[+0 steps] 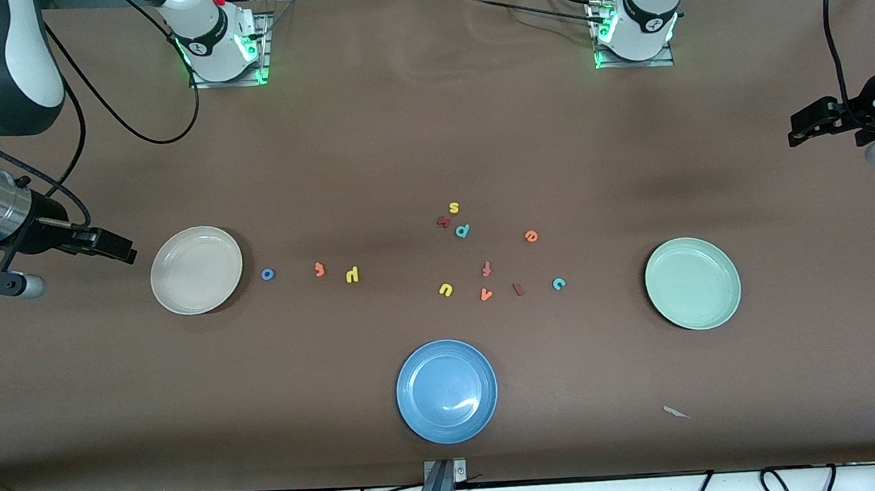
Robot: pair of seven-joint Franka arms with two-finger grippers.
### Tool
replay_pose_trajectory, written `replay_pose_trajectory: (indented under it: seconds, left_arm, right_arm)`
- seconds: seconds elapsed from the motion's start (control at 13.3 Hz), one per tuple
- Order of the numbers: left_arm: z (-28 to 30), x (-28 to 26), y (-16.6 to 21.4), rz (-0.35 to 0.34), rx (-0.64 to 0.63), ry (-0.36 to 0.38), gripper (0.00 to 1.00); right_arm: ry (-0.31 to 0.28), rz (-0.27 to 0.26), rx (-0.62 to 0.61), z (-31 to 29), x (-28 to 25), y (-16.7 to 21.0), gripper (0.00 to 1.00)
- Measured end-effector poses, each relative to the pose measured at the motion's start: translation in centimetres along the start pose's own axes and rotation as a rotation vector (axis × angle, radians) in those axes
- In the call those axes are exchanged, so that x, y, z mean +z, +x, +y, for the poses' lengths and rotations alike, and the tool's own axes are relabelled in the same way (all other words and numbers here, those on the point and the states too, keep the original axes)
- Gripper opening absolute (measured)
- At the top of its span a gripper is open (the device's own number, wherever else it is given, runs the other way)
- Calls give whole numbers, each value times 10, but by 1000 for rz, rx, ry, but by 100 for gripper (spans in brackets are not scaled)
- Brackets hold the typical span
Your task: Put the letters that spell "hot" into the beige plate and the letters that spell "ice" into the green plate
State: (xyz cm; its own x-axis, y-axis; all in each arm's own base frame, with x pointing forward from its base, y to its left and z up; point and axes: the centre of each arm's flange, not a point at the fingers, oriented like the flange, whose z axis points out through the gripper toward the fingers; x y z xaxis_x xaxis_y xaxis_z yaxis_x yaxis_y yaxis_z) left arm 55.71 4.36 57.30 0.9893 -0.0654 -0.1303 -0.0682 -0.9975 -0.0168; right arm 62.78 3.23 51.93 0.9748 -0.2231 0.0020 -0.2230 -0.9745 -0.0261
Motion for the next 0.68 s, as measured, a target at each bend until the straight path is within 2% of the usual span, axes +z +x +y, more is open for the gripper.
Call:
replay_pose_trajectory:
  seconds: [0.68]
  left_arm:
    - [-4,0,0,1,1,-1,100]
  right_arm:
    - [-1,-2,0,0,1,0,100]
